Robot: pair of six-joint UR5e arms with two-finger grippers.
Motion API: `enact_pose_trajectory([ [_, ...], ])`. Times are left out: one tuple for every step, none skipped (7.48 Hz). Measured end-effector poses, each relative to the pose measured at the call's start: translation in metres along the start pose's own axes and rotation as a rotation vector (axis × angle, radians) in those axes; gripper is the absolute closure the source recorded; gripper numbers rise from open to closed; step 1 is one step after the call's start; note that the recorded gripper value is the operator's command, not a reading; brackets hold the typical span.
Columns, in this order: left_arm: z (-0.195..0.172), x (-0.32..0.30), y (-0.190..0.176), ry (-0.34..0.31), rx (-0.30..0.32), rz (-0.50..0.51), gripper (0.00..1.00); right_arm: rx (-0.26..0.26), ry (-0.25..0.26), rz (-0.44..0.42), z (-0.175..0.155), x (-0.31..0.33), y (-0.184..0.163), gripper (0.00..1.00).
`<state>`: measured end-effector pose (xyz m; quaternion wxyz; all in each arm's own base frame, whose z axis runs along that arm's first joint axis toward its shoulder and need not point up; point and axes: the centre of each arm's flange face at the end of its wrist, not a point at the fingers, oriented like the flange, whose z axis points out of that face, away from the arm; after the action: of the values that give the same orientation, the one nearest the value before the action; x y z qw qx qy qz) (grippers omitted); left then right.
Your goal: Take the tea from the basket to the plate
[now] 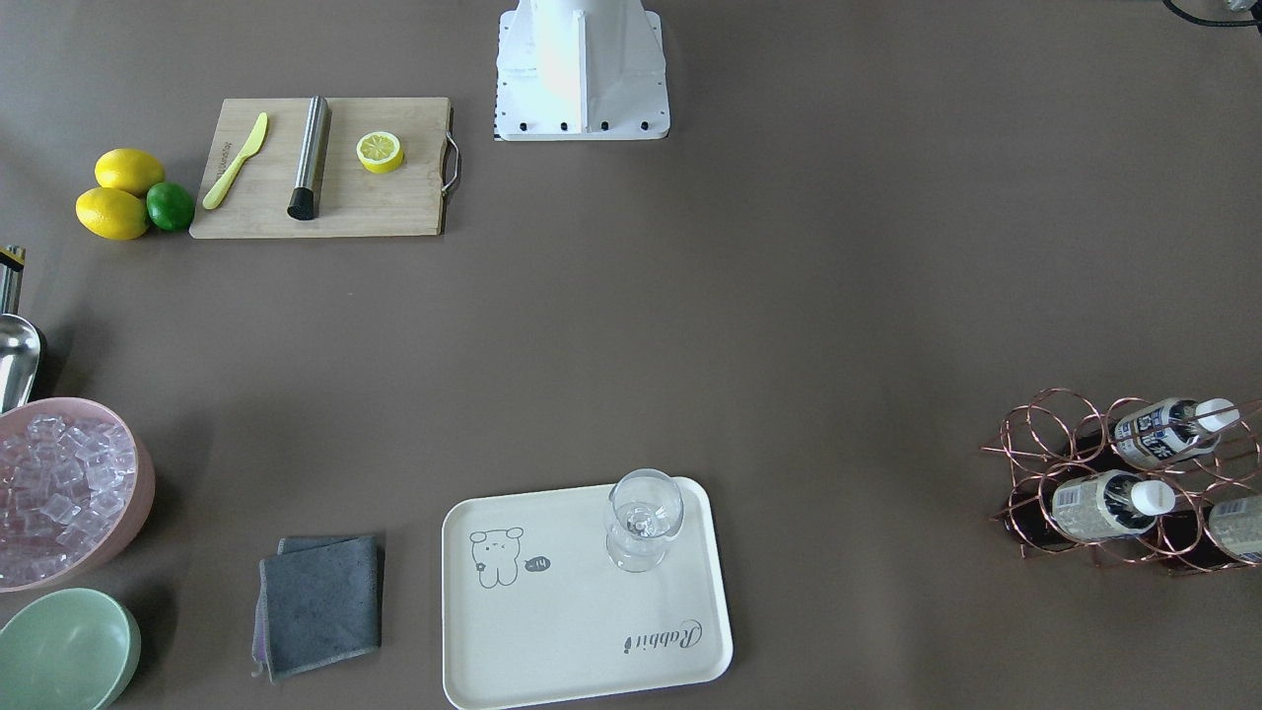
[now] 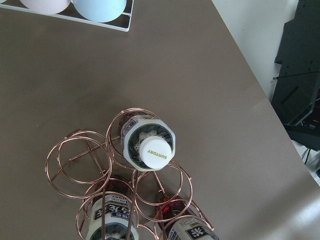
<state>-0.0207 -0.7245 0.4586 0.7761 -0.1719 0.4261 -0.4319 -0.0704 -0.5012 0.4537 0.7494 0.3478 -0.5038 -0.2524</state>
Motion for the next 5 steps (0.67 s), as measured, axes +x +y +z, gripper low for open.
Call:
enact_pose_trajectory([
  [0.005, -0.001, 0.000, -0.006, -0.004, -0.030, 0.02, 0.014, -0.026, -0.040, 0.016, -0.012, -0.015, 0.00],
  [0.002, -0.005, -0.005, -0.003, -0.007, -0.052, 0.02, 0.027, -0.047, -0.049, 0.027, -0.024, -0.030, 0.00],
  [-0.001, -0.008, -0.008, 0.001, -0.015, -0.064, 0.02, 0.045, -0.070, -0.054, 0.039, -0.040, -0.047, 0.00],
  [-0.002, -0.010, -0.009, 0.002, -0.027, -0.079, 0.02, 0.062, -0.075, 0.003, 0.045, -0.052, -0.059, 0.00],
  [-0.001, -0.010, -0.008, -0.006, -0.042, -0.105, 0.02, 0.071, -0.085, 0.052, 0.053, -0.062, -0.065, 0.00],
])
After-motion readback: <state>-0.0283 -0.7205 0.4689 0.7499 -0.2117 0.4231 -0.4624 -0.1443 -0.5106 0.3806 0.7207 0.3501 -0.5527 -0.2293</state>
